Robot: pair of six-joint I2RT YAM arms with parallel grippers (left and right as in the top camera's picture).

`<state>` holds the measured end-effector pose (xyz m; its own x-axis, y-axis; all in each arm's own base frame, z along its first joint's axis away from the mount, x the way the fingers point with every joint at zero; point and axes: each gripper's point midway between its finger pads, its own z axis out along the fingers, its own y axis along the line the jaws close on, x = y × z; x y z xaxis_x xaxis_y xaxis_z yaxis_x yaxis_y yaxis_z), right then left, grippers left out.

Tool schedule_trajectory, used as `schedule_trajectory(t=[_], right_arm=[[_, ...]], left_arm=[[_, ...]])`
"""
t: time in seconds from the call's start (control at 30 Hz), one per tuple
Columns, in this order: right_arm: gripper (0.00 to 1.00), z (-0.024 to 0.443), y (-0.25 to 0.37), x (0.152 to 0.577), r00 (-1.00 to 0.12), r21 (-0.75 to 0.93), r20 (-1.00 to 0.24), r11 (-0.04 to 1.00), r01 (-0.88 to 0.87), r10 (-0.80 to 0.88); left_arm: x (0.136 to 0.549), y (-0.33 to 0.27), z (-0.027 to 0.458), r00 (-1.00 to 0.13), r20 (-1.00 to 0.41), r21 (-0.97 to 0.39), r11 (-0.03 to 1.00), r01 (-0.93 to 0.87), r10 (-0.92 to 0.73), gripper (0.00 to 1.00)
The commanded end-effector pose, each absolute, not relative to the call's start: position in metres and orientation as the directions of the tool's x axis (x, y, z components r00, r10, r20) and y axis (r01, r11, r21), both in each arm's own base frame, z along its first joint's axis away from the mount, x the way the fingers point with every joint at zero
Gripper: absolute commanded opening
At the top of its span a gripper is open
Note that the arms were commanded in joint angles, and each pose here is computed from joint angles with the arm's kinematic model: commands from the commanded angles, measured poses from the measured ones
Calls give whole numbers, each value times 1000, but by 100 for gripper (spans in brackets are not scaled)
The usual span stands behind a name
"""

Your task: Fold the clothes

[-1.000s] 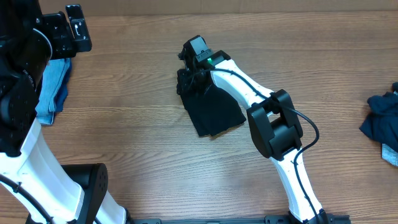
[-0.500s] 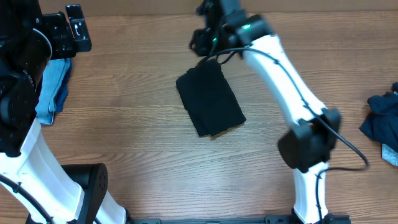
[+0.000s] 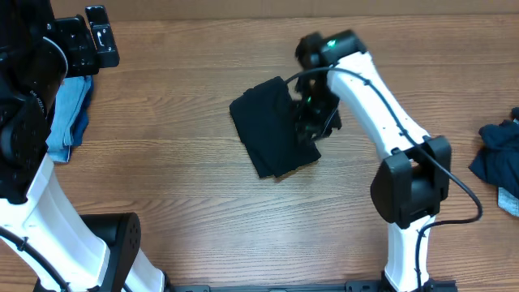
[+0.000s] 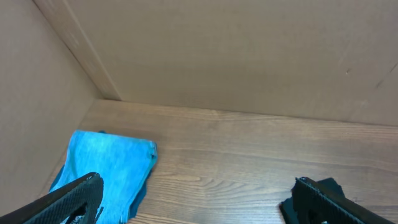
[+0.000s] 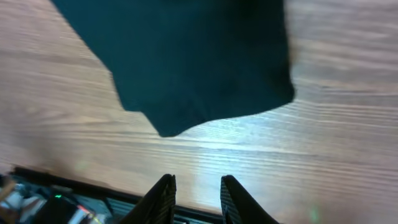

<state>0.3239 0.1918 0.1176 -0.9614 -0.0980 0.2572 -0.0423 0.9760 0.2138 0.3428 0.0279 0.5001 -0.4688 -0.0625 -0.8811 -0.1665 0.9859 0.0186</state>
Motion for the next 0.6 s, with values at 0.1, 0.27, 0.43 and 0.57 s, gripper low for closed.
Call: schedule_trajectory(t=[0.1, 0.27, 0.43, 0.57], right_arm=[[29, 61, 233, 282, -925, 239, 310, 960, -149, -221], [29, 39, 262, 288, -935, 285, 204, 931, -228, -291], [29, 59, 286, 283, -903, 411, 151, 856, -313, -403], [33, 92, 292, 293, -891, 432, 40, 812, -393, -453]], left_arm=[[347, 27, 497, -477, -877, 19, 985, -171, -66, 100], [347, 27, 497, -477, -876, 19, 985, -171, -66, 100], [348, 27, 497, -477, -876, 19, 985, -171, -66, 100], [348, 27, 496, -479, -875, 19, 985, -171, -66, 100]])
